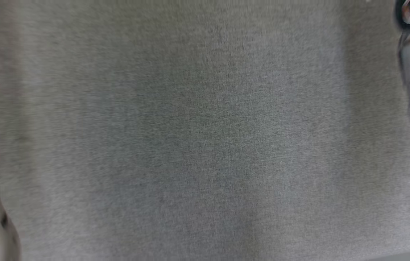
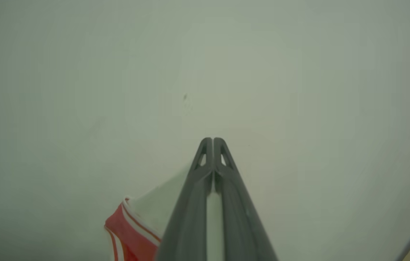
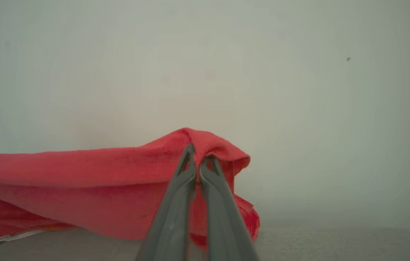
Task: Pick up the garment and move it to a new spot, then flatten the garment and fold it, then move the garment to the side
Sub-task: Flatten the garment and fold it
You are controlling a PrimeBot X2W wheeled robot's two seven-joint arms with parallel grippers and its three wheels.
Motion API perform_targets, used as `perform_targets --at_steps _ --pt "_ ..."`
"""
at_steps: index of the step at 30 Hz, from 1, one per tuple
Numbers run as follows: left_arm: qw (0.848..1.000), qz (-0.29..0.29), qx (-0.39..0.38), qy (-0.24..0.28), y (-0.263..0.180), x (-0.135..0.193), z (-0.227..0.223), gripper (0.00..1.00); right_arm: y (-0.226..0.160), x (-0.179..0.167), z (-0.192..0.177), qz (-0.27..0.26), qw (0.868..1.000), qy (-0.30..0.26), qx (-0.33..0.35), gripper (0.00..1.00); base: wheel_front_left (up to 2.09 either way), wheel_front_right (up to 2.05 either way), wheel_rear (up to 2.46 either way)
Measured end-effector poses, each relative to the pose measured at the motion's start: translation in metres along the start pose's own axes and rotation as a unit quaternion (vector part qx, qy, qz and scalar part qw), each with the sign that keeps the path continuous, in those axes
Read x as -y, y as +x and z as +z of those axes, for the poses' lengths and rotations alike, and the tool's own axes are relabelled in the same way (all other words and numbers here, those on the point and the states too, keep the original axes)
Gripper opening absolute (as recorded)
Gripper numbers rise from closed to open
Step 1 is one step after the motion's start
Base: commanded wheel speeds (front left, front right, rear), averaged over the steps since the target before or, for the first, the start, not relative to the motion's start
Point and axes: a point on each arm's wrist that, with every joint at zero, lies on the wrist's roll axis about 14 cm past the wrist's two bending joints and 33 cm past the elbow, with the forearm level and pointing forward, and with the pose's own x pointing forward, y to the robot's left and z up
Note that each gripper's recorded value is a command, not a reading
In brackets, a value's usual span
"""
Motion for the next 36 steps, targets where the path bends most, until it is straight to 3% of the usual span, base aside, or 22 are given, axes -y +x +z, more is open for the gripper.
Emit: perform_targets --at_steps 11,19,25,36 --pt "0.997 0.060 -0.032 -0.032 -0.094 0.004 0.049 0.00 -0.067 -0.012 0.019 0.035 0.998 0.011 -0.056 0.00 0.00 0.00 0.00" --pt "0.989 0.114 -0.081 -0.038 -0.183 0.022 0.071 0.00 -0.147 0.003 0.018 0.018 0.992 0.005 -0.126 0.00 0.00 0.00 0.00" --pt "0.980 0.138 -0.142 -0.019 -0.247 0.039 0.070 0.00 -0.211 0.010 0.005 0.001 0.981 -0.012 -0.193 0.00 0.00 0.00 0.00" --pt "0.948 0.191 -0.246 -0.059 -0.342 0.056 0.055 0.00 -0.291 0.022 -0.007 -0.030 0.959 -0.062 -0.273 0.00 0.00 0.00 0.00"
